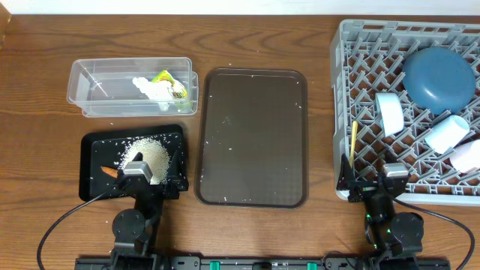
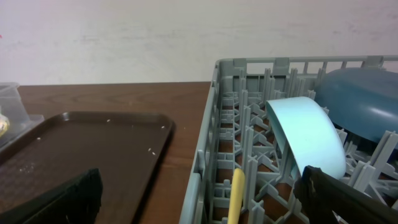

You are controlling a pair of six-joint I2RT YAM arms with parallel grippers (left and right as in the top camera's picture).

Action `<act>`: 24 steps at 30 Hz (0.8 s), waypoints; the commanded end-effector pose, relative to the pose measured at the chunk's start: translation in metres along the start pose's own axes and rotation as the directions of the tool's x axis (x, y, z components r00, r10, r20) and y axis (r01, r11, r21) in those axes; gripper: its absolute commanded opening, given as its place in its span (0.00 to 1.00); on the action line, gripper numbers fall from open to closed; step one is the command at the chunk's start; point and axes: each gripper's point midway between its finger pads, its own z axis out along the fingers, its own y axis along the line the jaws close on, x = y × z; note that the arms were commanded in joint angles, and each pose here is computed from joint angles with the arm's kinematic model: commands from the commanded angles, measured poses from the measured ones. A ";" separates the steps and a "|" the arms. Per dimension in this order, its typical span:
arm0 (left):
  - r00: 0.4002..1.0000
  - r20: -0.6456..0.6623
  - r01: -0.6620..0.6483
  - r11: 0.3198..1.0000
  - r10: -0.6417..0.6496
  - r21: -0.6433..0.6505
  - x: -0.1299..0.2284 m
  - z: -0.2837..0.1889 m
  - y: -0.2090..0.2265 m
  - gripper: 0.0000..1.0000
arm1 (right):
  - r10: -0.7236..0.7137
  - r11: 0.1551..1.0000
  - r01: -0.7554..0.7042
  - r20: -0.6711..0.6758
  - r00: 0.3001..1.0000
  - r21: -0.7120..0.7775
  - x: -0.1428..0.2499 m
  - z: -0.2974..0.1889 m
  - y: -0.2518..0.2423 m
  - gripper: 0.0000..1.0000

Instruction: Sort waste into correct bins and load items into the dishwasher rack

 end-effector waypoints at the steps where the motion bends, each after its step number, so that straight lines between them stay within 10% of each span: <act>1: 0.999 -0.044 -0.006 1.000 0.005 -0.025 0.013 0.000 0.006 0.95 | -0.010 1.000 0.010 -0.002 1.000 -0.015 0.001 0.000 0.004 0.99; 24: 0.999 -0.044 -0.006 1.000 0.005 -0.025 0.014 0.000 0.006 0.96 | -0.009 1.000 0.009 0.001 1.000 0.003 0.000 0.000 -0.001 0.99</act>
